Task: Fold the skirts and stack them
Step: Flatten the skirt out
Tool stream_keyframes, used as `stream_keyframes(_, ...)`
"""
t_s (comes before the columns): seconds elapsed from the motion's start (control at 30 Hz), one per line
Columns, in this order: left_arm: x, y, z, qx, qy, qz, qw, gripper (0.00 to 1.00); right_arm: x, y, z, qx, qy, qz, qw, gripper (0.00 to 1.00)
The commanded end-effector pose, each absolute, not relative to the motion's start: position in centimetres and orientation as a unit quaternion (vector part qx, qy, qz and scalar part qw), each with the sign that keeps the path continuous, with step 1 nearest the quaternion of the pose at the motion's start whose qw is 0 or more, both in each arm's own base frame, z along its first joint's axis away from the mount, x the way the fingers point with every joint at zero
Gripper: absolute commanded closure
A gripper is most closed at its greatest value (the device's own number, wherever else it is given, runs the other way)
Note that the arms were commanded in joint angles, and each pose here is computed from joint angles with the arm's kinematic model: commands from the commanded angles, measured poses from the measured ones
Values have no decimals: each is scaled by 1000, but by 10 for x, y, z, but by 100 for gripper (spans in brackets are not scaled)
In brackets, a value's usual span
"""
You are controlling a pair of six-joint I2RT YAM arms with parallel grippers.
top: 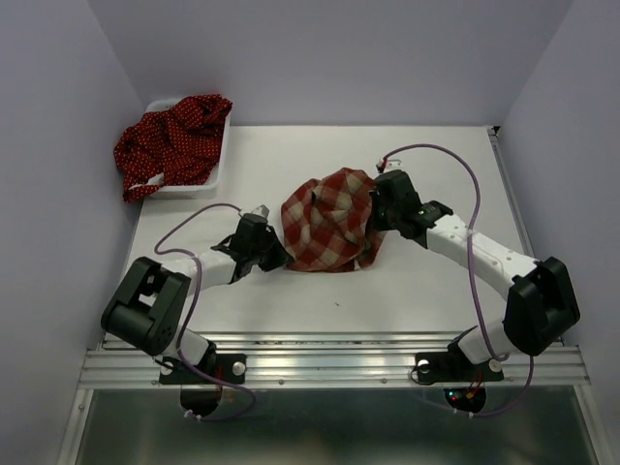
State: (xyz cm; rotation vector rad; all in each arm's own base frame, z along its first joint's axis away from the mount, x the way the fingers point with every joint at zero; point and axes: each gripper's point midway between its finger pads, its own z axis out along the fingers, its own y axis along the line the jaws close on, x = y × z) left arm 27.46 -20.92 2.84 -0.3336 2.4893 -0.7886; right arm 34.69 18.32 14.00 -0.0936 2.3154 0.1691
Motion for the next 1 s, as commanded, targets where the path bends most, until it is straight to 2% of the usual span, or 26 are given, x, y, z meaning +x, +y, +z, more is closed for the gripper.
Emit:
stream_keyframes(0.0,307,-228,108,-86,868,-350,343,100,362,168,194,4,878,61,475,99)
stream_keyframes(0.17,336,-223,261,-65,771,-385,503,100,369,155,283,29,815,74,575,99)
stream_keyframes(0.23,344,-207,302,-75,745,-360,557,100,370,145,323,42,785,68,615,99)
stream_keyframes(0.27,348,-191,347,-95,713,-347,602,100,366,136,347,52,764,65,640,99)
stream_keyframes(0.43,338,-153,481,-109,618,-314,712,100,341,120,451,61,669,107,733,99)
stream_keyframes(0.57,329,-127,529,-130,581,-281,752,100,308,117,514,25,603,152,783,99)
stream_keyframes(0.7,335,-116,544,-142,568,-253,770,100,303,109,528,22,591,134,795,99)
stream_keyframes(0.77,344,-119,545,-143,571,-251,769,100,318,113,518,19,606,112,787,99)
stream_keyframes(0.87,392,-132,519,-133,609,-236,745,100,351,123,494,7,635,65,770,99)
stream_keyframes(0.97,437,-147,504,-80,637,-268,718,100,394,128,474,-7,660,9,751,99)
